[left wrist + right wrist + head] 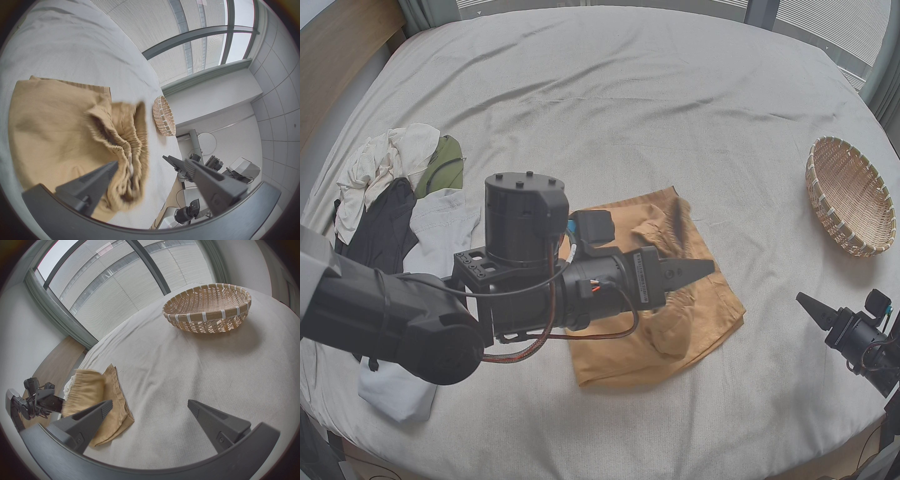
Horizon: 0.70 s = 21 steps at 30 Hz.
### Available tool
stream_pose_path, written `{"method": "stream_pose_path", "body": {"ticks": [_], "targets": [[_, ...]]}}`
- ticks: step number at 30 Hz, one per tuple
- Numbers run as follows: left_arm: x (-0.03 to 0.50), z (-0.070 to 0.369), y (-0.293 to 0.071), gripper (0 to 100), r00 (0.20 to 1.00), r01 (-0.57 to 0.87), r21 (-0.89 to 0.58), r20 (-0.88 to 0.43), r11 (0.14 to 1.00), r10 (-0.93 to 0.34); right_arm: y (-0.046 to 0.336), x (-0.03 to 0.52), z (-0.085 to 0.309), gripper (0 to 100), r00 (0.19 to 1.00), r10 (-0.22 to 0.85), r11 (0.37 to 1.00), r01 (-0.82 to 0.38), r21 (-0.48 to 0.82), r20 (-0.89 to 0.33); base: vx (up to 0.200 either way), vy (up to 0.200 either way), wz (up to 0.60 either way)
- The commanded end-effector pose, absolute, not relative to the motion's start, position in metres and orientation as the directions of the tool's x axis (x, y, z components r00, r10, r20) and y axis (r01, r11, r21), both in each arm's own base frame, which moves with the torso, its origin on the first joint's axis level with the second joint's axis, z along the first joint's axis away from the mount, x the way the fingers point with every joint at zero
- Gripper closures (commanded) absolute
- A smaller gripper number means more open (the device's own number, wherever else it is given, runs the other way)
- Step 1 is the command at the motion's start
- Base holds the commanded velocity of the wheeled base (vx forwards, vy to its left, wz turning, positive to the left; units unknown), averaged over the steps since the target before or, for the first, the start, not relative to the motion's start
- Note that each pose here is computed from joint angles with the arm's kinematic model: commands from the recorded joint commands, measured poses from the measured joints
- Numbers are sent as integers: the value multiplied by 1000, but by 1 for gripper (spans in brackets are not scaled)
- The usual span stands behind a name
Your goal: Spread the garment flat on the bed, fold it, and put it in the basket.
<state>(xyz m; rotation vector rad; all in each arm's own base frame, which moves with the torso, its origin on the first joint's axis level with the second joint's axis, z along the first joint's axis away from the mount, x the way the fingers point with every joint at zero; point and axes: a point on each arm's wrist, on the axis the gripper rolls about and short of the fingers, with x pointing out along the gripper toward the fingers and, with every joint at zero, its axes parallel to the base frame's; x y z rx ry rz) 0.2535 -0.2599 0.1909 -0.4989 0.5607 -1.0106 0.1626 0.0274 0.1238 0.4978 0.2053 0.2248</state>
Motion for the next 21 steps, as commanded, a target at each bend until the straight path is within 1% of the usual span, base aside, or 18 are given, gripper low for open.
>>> {"method": "stream_pose_path", "body": {"ticks": [1,7,8,11,12,14,15,16,18,21], "targets": [[252,187,-260,0,411,633,-632,-215,447,-886,28,161,122,0,951,269,854,-165,494,-149,0,0,0],[249,186,-253,0,429,608,-648,-217,458,-877,31,160,120,0,943,291,846,-176,503,-159,0,0,0],[246,186,-239,0,478,585,-638,-228,501,-848,41,159,119,0,921,352,823,-221,523,-165,0,0,0],[234,193,-213,0,511,571,-634,-223,522,-830,53,161,117,0,893,413,784,-247,570,-181,0,0,0],[229,196,-204,0,521,570,-632,-217,526,-825,56,162,115,0,885,425,776,-249,579,-189,0,0,0],[228,196,-202,0,524,568,-631,-218,528,-824,57,162,115,0,883,429,774,-250,582,-190,0,0,0],[209,206,-178,0,536,565,-635,-202,526,-820,62,167,111,0,870,445,768,-248,591,-213,0,0,0],[207,207,-176,0,538,565,-636,-199,526,-819,63,168,111,0,869,446,768,-247,591,-216,0,0,0],[189,204,-155,0,555,544,-642,-206,540,-806,68,175,109,0,859,458,766,-251,592,-229,0,0,0],[178,198,-137,0,590,520,-637,-214,569,-779,76,185,106,0,848,473,761,-256,596,-239,0,0,0]]}}
